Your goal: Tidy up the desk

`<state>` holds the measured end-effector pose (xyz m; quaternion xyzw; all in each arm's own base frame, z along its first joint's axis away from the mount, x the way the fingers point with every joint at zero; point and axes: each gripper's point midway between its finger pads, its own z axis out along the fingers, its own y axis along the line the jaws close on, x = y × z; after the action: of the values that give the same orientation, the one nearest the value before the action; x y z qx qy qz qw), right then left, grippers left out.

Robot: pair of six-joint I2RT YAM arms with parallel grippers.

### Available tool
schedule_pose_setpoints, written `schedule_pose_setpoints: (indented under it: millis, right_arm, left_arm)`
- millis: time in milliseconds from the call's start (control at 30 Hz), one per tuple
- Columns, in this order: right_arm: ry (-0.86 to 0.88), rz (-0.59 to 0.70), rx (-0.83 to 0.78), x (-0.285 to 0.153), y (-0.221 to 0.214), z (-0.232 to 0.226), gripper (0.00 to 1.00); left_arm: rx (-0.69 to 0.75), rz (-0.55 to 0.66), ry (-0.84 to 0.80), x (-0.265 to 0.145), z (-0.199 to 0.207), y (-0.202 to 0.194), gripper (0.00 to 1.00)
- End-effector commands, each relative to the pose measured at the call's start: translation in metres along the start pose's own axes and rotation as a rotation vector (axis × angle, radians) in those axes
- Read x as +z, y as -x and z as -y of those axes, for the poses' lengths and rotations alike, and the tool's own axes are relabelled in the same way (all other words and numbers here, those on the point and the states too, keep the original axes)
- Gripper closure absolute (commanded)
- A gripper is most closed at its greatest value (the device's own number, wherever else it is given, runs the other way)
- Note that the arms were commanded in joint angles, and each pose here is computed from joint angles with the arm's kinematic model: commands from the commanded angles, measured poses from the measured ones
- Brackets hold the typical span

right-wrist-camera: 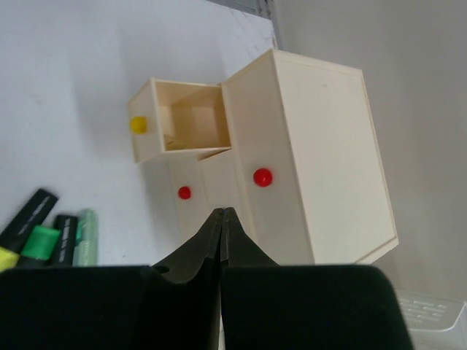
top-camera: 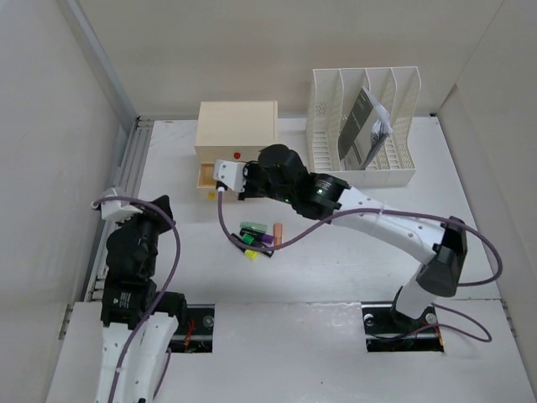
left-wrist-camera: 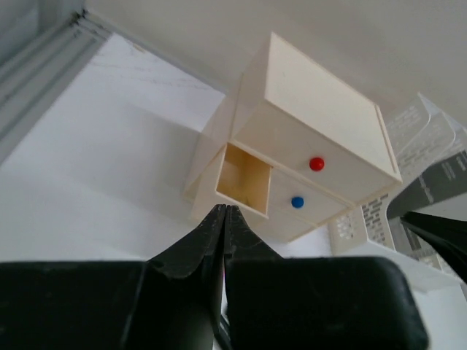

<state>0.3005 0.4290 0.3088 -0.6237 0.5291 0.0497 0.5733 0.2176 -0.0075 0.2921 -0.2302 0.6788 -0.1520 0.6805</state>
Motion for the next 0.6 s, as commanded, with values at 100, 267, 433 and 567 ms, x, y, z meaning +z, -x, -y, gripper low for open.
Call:
schedule_pose_setpoints:
  millis: [100,267,433,567]
  right_arm:
    - [0.055,0.197,0.121,-0.077,0.033,0.012,1.0]
    - [0.085,0.252,0.202,-0.104,0.013,0.033,1.0]
    - [0.174,0.325,0.291,-0.116,-0.01,0.042,1.0]
    - [0.203,0.316,0.313,-0.117,-0.024,0.039,1.0]
  left_arm:
    - [-0.065,-0.218,-0.126,0.032,0.03,-0.048,1.0]
    - [-0.144,-0.345,-0.123,0.043,0.027,-0.086,1.0]
    - [-0.267,-0.408,-0.159,0.051,0.038,-0.104,1.0]
    - [-0.339,-0.449,-0.135,0.063,0.031,-0.129,1.0]
